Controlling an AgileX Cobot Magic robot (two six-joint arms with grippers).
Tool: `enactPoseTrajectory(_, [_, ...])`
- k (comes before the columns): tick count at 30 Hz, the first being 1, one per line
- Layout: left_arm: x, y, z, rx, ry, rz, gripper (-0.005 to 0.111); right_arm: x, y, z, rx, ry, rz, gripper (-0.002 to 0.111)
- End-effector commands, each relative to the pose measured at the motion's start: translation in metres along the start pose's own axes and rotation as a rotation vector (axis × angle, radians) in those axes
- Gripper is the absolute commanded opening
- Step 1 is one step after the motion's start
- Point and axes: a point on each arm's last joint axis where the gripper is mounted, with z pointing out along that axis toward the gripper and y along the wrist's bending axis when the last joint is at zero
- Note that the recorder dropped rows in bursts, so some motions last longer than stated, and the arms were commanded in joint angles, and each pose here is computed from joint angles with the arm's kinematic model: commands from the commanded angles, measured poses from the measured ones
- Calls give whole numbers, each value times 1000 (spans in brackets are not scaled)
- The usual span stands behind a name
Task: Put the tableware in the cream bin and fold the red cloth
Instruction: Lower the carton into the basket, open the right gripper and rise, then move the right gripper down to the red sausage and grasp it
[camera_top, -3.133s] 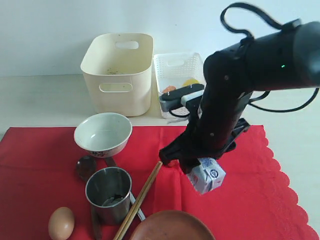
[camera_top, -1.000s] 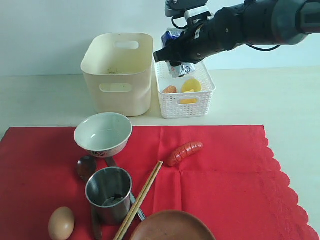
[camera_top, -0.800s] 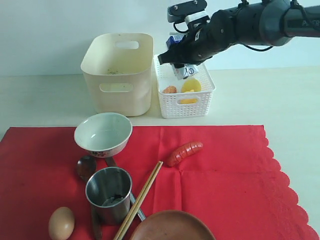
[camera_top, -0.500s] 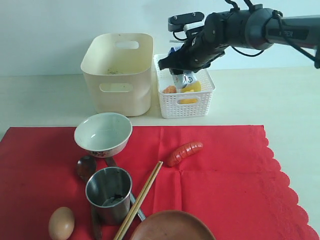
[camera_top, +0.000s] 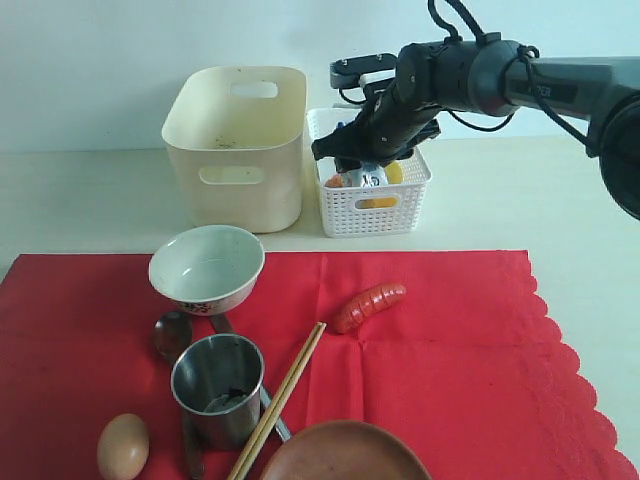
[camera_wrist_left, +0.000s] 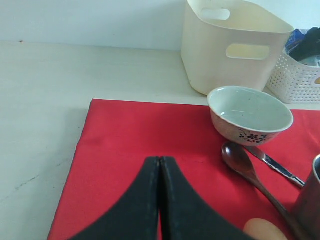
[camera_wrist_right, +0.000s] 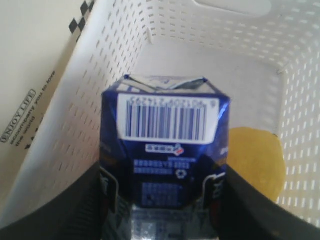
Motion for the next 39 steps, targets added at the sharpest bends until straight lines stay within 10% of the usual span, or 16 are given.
enactPoseTrajectory(1, [-1,0,0,-2,-14,-9,0,-6,-2,-5,4,-20,-9,3])
enactPoseTrajectory(15, [-1,0,0,-2,-14,-9,0,-6,-2,-8,-2,-10,-2,69])
enactPoseTrajectory(39, [-1,0,0,-2,-14,-9,0,-16,11,-116,-83,242,-104,70])
